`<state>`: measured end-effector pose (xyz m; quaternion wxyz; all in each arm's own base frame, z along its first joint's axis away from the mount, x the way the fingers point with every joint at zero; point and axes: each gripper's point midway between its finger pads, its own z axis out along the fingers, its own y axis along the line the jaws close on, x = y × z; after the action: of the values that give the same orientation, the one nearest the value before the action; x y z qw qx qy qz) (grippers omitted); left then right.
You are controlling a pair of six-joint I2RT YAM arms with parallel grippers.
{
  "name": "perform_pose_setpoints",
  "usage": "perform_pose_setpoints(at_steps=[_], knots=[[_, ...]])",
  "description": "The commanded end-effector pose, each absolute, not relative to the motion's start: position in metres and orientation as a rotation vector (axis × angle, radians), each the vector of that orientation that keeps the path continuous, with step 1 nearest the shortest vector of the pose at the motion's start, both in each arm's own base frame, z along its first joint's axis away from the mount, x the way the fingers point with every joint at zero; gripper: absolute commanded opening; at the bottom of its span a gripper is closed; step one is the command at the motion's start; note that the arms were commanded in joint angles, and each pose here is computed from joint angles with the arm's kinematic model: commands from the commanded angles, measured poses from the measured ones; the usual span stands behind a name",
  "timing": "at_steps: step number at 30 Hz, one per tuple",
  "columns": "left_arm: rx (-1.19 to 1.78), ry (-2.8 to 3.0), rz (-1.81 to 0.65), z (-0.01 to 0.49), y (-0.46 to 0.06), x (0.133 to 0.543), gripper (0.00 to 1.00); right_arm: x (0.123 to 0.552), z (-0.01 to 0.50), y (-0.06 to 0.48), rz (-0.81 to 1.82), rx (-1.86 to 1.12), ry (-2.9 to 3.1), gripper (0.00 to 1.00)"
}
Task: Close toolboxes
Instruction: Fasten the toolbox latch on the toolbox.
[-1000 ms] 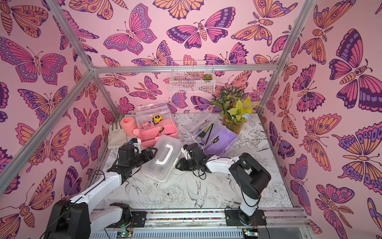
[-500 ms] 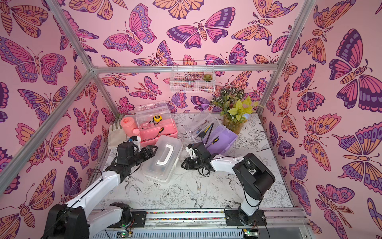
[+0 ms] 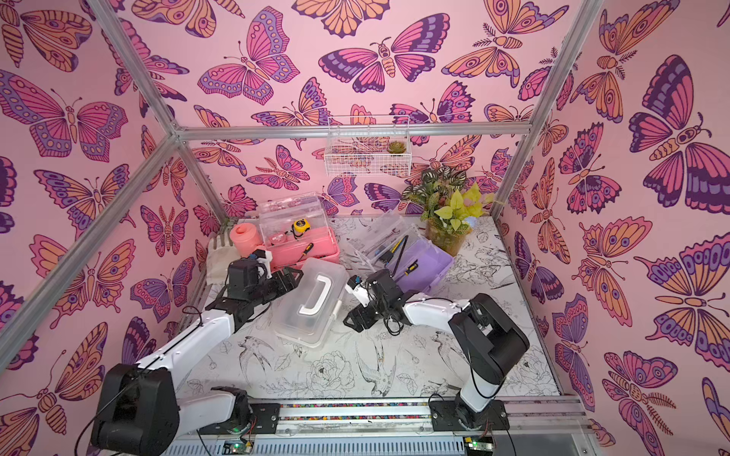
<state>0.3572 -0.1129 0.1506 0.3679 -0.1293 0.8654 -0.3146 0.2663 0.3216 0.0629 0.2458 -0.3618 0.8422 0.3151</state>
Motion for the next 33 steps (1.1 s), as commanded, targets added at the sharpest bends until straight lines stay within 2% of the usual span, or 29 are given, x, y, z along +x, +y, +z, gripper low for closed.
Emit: perform_pose_setpoints(at_steps=[1,16,26,33], knots=[[-0.31,2.252,-0.814,0.143,-0.115,0.354,0.79,0.269,0.083,0.337,0.868,-1.113,2.048,0.85],[-0.324,2.325,-0.839,0.115,-0.118,0.347,0.79,0.276,0.081,0.365,0.847,-1.228,1.857,0.8],[-0.325,2.331,-0.84,0.11,-0.117,0.346,0.78,0.29,0.084,0.371,0.8,-1.189,1.825,0.73],[-0.328,2.333,-0.84,0.109,-0.117,0.346,0.78,0.291,0.081,0.372,0.796,-1.198,1.833,0.63]])
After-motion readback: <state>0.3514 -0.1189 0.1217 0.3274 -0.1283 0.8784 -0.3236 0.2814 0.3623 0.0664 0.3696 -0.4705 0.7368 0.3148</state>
